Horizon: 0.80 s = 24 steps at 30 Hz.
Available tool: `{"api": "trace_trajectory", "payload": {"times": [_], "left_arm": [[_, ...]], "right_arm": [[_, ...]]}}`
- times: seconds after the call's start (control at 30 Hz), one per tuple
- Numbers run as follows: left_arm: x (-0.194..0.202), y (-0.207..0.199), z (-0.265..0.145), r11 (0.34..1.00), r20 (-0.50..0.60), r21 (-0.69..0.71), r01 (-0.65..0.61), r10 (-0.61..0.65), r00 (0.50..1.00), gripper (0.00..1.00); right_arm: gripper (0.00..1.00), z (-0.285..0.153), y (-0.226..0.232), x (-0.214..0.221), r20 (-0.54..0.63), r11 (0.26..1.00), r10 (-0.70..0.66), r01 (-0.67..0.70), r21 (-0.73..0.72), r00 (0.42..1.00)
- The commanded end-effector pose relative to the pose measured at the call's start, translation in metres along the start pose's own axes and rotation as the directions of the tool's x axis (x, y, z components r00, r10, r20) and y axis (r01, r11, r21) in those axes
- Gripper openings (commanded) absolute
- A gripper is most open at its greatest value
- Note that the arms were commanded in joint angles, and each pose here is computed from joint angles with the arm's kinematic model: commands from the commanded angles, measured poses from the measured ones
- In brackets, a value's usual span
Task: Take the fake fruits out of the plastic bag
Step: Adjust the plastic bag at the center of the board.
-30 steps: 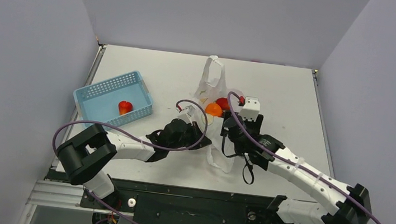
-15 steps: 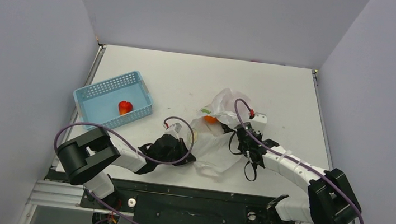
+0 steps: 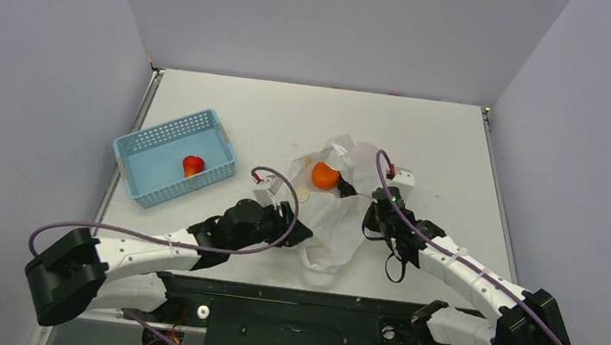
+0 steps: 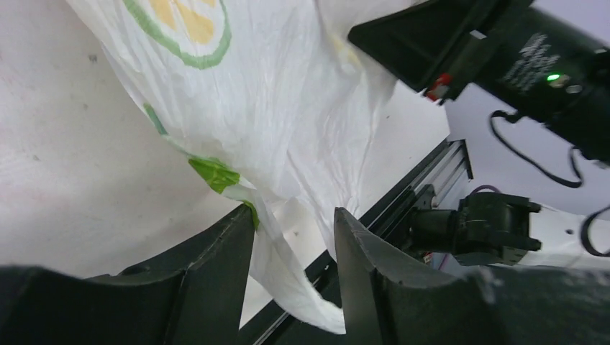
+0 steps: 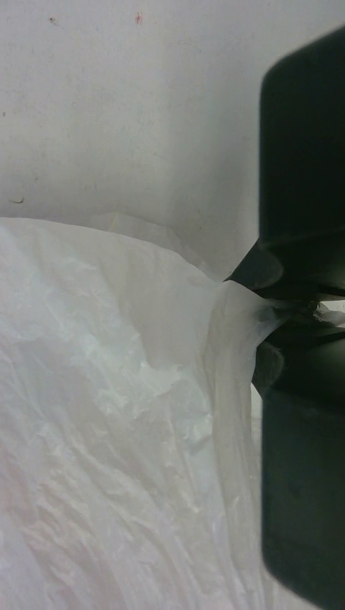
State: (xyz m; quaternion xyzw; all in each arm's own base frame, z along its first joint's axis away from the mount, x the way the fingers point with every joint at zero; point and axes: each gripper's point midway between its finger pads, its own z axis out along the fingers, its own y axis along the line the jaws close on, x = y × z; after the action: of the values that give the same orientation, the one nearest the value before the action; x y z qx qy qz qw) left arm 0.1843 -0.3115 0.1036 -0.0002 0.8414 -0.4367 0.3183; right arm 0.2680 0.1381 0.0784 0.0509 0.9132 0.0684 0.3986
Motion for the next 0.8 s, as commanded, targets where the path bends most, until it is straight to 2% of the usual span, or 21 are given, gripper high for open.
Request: {"api": "trace_trajectory", "payload": {"times": [0.0, 0.2, 0.37, 0.43, 0.53, 0.6, 0.77], "left_arm": [[-0.031, -0.011, -0.026, 0.997, 0.110, -0.027, -0.076, 0.079, 0.991, 0.43], [-0.055, -0.028, -0.058, 0.997, 0.208, 0.008, -0.079, 0.076, 0.975, 0.37], [-0.080, -0.055, -0.071, 0.990, 0.267, 0.043, -0.136, 0.120, 0.956, 0.60], [-0.083, -0.069, -0.063, 0.984, 0.252, 0.067, -0.165, 0.143, 0.957, 0.62], [-0.087, -0.095, -0.039, 0.976, 0.219, 0.123, -0.182, 0.152, 0.964, 0.53], [-0.084, -0.103, -0.006, 0.974, 0.193, 0.153, -0.167, 0.136, 0.972, 0.46], [-0.093, -0.109, 0.047, 0.979, 0.171, 0.151, -0.134, 0.108, 0.979, 0.33]], "right_arm": [[0.09, -0.011, 0.014, -0.019, 0.056, 0.997, 0.018, -0.014, -0.071, 0.998], [0.09, -0.010, 0.014, -0.016, 0.048, 0.997, 0.011, -0.008, -0.077, 0.999], [0.09, -0.011, 0.015, -0.014, 0.041, 0.996, 0.017, -0.013, -0.089, 0.999], [0.08, -0.012, 0.016, -0.014, 0.044, 0.995, 0.021, -0.017, -0.096, 0.999], [0.02, -0.014, 0.015, -0.013, 0.048, 0.995, 0.036, -0.031, -0.098, 0.998], [0.00, -0.014, 0.014, -0.011, 0.050, 0.994, 0.054, -0.049, -0.100, 0.997], [0.00, -0.017, 0.009, -0.003, 0.045, 0.992, 0.086, -0.081, -0.102, 0.995]]}}
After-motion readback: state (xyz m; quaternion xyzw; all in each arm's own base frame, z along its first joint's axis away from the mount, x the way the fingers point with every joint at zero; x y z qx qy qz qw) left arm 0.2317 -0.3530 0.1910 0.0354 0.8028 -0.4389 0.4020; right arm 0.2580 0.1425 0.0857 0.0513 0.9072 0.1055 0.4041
